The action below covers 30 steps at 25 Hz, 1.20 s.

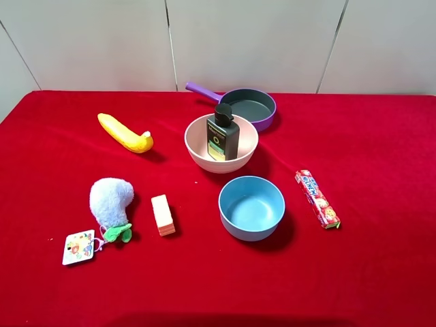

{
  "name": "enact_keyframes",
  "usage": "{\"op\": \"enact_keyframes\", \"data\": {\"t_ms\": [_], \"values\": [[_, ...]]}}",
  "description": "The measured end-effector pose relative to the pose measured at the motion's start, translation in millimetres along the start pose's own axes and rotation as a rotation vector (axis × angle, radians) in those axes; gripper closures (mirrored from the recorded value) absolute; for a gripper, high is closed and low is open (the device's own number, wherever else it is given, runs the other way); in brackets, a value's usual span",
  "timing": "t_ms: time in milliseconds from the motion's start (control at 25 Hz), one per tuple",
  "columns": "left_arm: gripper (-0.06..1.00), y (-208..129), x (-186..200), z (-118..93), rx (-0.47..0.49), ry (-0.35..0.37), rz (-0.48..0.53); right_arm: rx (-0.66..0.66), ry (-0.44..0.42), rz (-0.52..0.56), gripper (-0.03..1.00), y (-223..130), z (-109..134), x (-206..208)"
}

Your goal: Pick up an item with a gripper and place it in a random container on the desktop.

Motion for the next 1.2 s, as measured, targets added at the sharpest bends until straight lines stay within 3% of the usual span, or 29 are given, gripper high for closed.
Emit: {"op": "enact_keyframes", "data": {"t_ms": [280,560,1200], "values": [[-0.05,0,0,0,0.0,0.0,0.0,-0.157,-0.237,-0.249,0.28,-33,-26,18],[-0.05,0,0,0,0.0,0.0,0.0,-0.234,-0.385,-0.427,0.28,-61,-29,20],[-0.05,0,0,0,0.0,0.0,0.0,-0.247,-0.407,-0.44,0.28,-64,-32,16]]}}
Point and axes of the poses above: a point on each arm's last joint axis where the gripper is mounted, x pointing back along that axis away from the gripper, z along the wrist's bending axis when the last joint is at zero, y = z × x, the point moved 8 cm from there along -x, pointing out along that axis toward the gripper, and after that the axes turned 4 degrees about x, right-handed, at the moved point
